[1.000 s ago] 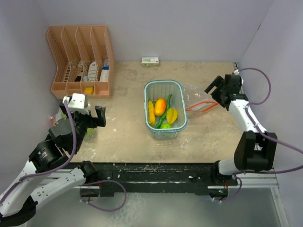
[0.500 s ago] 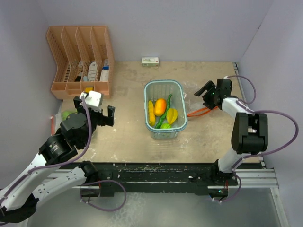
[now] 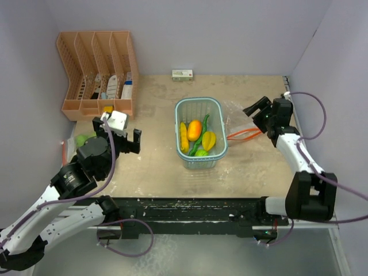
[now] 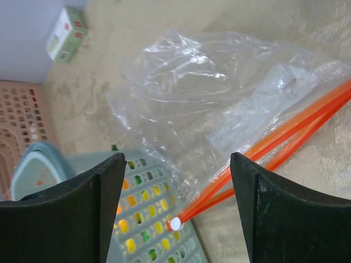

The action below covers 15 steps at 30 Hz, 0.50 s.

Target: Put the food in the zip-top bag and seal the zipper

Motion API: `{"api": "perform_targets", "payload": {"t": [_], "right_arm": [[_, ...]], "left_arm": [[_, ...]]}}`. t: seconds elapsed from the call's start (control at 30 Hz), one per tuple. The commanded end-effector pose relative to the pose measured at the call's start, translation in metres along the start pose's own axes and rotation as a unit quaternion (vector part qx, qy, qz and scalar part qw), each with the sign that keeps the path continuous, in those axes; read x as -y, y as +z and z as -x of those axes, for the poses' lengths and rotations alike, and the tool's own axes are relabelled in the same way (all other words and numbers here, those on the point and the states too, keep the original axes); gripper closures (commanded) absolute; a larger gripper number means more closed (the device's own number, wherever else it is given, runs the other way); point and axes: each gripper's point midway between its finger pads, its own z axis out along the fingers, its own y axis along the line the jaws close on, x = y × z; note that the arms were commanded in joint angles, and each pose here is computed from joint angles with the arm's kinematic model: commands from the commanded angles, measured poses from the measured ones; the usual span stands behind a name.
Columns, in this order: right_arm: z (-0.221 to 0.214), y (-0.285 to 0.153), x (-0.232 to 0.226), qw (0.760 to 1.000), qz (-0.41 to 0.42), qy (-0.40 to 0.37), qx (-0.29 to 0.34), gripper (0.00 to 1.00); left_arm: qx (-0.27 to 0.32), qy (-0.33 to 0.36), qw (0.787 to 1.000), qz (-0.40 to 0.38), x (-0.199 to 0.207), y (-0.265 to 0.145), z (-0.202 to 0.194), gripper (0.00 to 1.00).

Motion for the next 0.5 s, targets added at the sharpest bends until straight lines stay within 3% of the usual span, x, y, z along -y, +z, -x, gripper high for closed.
{"api": "perform_targets", "payload": {"t": [0.0, 0.17, 0.47], "right_arm": [[0.006, -0.017, 0.0, 1.0, -0.007, 0.009, 0.023, 0.2], [-0.014, -0.006, 0.018, 0.999, -0.027, 0.022, -0.01, 0.2], [-0.021, 0.003, 0.031, 0.997, -0.046, 0.059, -0.005, 0.18]], "left_arm": [[0.019, -0.015, 1.0, -0.007, 0.003, 0.001, 0.01, 0.01], [0.03, -0.028, 0.999, -0.01, 0.0, -0.006, 0.011, 0.01], [0.03, -0.016, 0.999, -0.014, 0.001, -0.006, 0.011, 0.01]]}}
